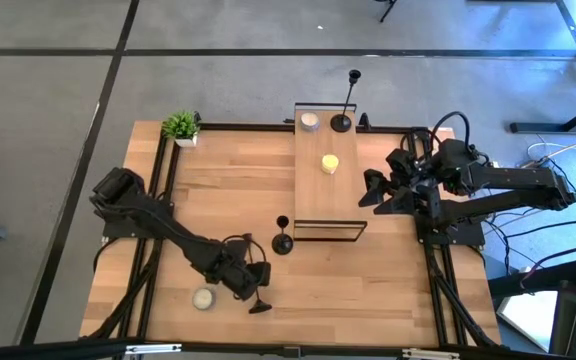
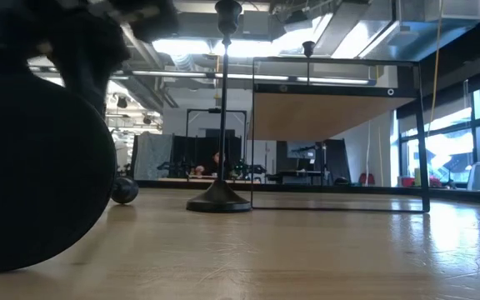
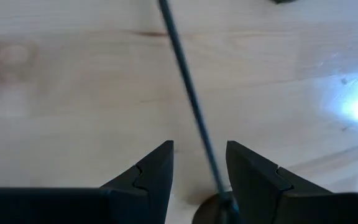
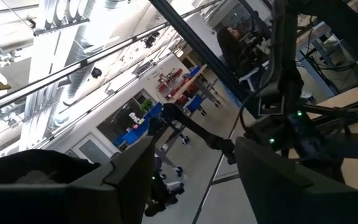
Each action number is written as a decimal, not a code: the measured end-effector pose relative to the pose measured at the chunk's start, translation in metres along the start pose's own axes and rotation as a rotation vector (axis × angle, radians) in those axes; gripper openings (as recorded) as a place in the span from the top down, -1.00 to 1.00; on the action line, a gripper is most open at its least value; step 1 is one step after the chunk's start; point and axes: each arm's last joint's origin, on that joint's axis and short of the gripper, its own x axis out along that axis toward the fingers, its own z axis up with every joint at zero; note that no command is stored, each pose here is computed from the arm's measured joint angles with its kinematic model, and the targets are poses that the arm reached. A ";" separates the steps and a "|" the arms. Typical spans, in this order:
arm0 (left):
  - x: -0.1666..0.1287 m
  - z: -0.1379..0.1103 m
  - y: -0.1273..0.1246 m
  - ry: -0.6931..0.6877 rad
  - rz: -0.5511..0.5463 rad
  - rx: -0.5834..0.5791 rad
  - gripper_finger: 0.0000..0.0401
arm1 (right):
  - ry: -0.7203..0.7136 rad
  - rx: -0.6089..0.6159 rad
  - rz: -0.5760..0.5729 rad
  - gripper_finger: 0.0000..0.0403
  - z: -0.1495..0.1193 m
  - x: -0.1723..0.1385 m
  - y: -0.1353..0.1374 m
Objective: Pick & Place candle stick holders
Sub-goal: Put the left black candle holder to the left of the yellow candle jar on the shelf
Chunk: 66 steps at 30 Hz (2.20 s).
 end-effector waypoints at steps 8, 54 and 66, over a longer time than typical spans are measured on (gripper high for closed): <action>0.011 0.015 -0.001 0.006 -0.018 0.002 0.29 | -0.001 0.003 -0.007 -0.13 0.000 0.000 -0.001; 0.034 0.023 -0.004 0.131 -0.004 0.073 0.94 | -0.007 0.014 -0.011 -0.13 0.000 0.000 -0.001; -0.054 0.009 -0.017 -0.014 -0.226 0.066 0.95 | -0.007 0.022 -0.011 -0.13 0.000 0.000 -0.001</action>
